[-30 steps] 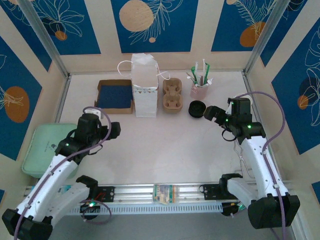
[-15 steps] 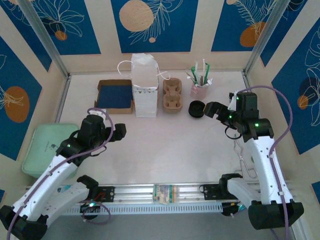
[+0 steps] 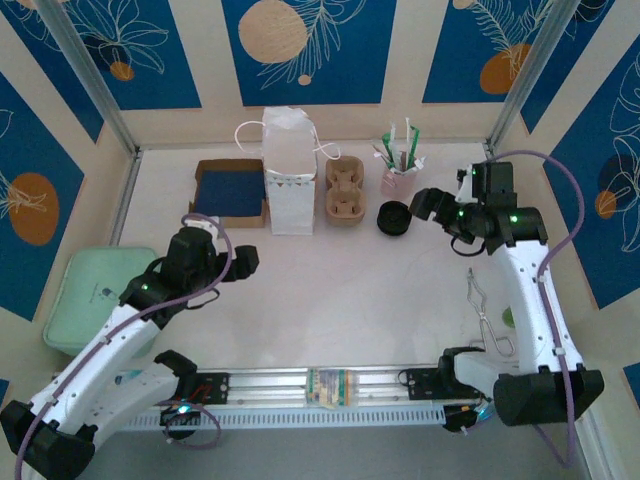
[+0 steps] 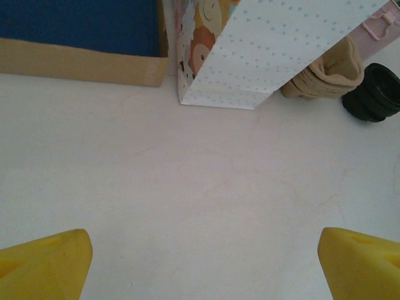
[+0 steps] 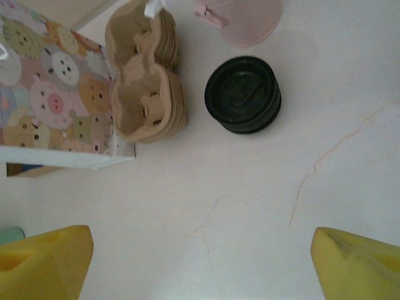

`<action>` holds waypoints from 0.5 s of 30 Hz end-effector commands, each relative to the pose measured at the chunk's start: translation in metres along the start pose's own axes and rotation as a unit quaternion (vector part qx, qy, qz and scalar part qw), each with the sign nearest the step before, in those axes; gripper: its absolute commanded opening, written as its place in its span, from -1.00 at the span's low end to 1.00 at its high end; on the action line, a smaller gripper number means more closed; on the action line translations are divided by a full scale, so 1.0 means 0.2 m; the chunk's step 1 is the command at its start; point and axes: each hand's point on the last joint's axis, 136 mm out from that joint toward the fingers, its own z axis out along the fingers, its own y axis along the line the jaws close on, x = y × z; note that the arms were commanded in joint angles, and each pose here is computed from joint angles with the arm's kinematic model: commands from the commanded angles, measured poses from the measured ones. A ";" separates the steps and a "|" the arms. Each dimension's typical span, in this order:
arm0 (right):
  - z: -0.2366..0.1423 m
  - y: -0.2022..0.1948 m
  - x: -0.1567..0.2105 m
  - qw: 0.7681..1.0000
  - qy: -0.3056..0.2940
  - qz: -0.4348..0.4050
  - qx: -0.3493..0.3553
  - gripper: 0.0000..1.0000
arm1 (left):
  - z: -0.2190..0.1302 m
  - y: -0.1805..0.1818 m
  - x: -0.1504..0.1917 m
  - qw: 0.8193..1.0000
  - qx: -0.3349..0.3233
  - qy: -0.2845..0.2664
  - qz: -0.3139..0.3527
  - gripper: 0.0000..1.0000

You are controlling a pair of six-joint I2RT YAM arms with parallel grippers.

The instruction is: Pack the takeout coffee

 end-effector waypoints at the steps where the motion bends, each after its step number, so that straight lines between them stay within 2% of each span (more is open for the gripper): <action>1: -0.01 -0.01 -0.03 1.000 0.009 -0.003 0.013 0.77 | 0.00 -0.04 0.02 1.000 0.024 0.001 -0.007 0.84; 5: -0.01 -0.08 -0.10 0.999 0.002 0.006 0.051 0.70 | 0.04 -0.07 0.04 0.999 0.037 0.012 -0.007 0.83; 15: -0.03 -0.32 -0.20 0.989 -0.005 0.063 0.136 0.71 | 0.17 -0.16 0.08 0.997 0.077 0.027 -0.008 0.81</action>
